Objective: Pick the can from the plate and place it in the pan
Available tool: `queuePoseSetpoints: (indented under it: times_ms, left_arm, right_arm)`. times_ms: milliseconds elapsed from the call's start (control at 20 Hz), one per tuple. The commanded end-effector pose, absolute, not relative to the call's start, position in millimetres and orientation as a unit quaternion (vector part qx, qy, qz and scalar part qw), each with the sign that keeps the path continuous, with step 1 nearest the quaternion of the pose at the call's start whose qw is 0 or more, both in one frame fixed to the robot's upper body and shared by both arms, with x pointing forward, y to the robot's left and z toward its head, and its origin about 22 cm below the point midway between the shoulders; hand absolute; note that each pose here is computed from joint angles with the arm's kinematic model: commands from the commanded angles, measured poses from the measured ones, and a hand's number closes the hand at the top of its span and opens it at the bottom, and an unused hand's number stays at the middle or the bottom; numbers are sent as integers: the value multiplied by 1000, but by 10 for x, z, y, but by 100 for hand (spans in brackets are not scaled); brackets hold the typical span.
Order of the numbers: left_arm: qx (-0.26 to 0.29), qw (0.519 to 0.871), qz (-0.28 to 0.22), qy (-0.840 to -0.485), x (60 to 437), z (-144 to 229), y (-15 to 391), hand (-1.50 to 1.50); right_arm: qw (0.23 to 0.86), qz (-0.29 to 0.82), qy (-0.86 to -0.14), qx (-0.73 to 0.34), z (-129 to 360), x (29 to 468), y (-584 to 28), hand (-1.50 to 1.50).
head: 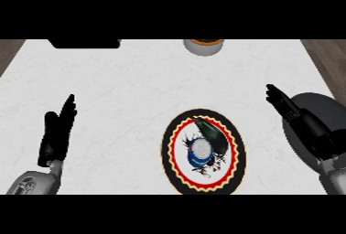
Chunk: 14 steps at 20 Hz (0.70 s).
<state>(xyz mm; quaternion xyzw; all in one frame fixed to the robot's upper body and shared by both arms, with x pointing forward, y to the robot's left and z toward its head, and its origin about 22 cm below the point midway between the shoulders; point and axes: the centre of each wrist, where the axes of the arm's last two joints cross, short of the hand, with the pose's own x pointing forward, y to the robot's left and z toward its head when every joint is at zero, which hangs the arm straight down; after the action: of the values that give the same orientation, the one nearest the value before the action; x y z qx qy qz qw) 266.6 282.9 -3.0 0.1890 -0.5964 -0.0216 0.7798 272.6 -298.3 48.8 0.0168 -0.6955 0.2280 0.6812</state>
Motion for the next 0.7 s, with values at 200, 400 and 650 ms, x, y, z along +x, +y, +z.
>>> queuePoseSetpoints:
  times_ms: [200, 400, 650]
  left_arm:
    - [101, 718, 9, -689, 2829, 401, 2655, 0]
    - [61, 728, 22, -683, 2836, 438, 2636, 0]
    - [54, 730, 30, -681, 2737, 518, 2725, 0]
  right_arm:
    - [559, 143, -799, 167, 1166, 3009, -2211, 150]
    - [540, 182, -820, -57, 1051, 2737, -2459, 150]
    - [554, 250, -786, -111, 813, 2173, -2818, -150]
